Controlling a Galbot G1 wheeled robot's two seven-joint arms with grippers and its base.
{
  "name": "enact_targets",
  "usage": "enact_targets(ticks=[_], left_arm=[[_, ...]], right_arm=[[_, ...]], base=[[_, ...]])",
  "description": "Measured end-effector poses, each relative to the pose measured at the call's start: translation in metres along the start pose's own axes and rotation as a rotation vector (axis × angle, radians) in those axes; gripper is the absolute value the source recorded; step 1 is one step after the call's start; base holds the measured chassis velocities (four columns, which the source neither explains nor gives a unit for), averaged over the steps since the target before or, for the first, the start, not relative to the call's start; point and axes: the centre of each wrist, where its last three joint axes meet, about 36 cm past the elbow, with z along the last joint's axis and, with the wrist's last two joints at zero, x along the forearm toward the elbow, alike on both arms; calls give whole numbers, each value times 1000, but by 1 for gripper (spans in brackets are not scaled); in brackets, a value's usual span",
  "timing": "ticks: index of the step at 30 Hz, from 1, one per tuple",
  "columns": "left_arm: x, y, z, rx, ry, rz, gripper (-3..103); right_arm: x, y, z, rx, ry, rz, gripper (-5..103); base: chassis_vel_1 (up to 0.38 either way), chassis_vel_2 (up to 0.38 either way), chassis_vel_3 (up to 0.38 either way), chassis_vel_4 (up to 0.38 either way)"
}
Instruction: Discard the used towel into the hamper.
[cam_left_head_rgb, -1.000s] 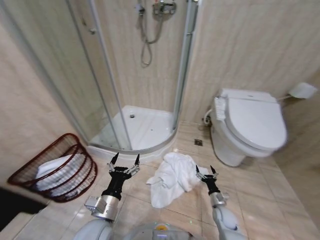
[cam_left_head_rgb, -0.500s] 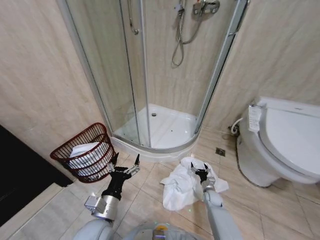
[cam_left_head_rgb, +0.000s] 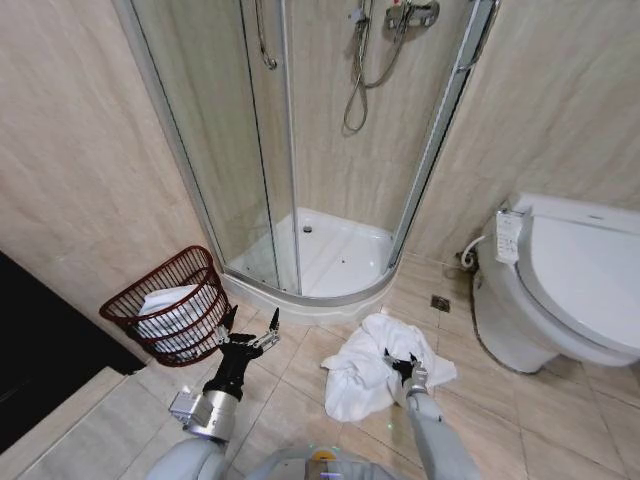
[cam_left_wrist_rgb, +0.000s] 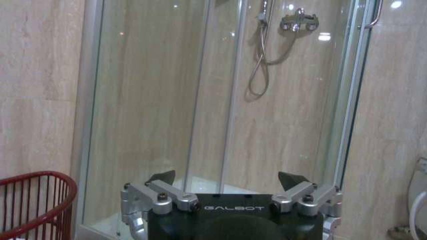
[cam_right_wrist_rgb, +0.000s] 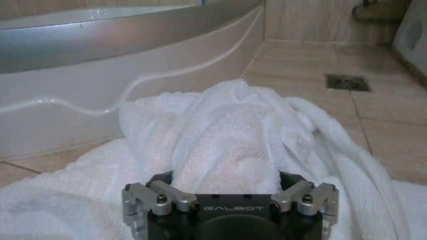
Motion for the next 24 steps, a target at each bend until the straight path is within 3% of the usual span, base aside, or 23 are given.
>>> enact_targets(ticks=[5, 7, 9, 10, 17, 20, 21, 23, 24], left_arm=[[0, 0, 0, 0, 0, 0, 100], [0, 0, 0, 0, 0, 0, 100], [0, 0, 0, 0, 0, 0, 100], [0, 0, 0, 0, 0, 0, 100], [0, 0, 0, 0, 0, 0, 100], [0, 0, 0, 0, 0, 0, 100], [0, 0, 0, 0, 0, 0, 100], [0, 0, 0, 0, 0, 0, 100], [0, 0, 0, 0, 0, 0, 100]], right_arm=[[4, 2, 0, -7, -14, -21, 77], [4, 3, -1, -8, -16, -23, 77], [5, 6, -5, -11, -27, -29, 66], [5, 6, -5, -11, -27, -29, 66], [9, 10, -6, -17, -39, -33, 33], [12, 11, -9, -23, -52, -34, 28], [14, 12, -11, -27, -62, -35, 18], [16, 12, -12, -30, -69, -35, 18], [19, 13, -15, -35, -84, -36, 12]], base=[[0, 0, 0, 0], [0, 0, 0, 0], [0, 0, 0, 0], [0, 0, 0, 0], [0, 0, 0, 0], [0, 0, 0, 0], [0, 0, 0, 0], [0, 0, 0, 0], [0, 0, 0, 0]])
